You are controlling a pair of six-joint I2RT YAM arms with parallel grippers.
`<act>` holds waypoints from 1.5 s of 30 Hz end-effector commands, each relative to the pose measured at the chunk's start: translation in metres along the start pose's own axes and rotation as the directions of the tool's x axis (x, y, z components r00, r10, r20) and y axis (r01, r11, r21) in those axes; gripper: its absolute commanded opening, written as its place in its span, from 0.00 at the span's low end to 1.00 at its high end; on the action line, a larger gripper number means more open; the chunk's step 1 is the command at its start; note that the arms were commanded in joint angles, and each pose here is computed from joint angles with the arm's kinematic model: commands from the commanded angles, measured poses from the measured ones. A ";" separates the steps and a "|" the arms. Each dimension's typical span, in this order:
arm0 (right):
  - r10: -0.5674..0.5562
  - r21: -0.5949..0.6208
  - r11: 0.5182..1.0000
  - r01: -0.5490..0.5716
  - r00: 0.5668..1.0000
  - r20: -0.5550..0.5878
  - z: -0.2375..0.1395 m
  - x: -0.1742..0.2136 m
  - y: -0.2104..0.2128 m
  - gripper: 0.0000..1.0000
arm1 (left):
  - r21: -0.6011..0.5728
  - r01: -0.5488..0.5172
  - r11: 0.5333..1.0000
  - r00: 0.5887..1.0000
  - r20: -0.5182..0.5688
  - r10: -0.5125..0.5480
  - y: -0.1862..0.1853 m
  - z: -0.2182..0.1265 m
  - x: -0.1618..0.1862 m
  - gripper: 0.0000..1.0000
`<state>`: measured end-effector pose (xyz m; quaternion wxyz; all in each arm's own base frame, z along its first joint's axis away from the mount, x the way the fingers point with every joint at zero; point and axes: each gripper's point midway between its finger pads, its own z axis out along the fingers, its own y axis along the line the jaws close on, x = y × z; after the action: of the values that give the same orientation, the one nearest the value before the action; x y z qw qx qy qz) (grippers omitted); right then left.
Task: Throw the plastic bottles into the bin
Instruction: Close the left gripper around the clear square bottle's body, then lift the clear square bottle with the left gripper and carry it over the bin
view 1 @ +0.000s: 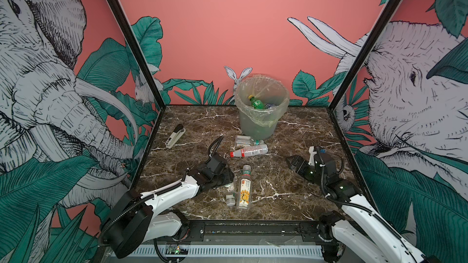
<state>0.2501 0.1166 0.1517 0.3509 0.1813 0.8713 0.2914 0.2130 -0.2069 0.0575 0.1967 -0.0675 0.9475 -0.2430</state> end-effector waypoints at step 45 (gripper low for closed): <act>-0.009 0.002 1.000 0.009 1.000 0.011 -0.002 0.002 -0.004 0.99 | 0.295 -0.061 0.954 0.979 0.202 0.000 -0.058 -0.067 -0.034 0.42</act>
<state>0.2459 0.1149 0.1515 0.3515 0.1809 0.8711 0.2915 0.2110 -0.2158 0.1234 0.2695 -0.0446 0.8976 -0.3459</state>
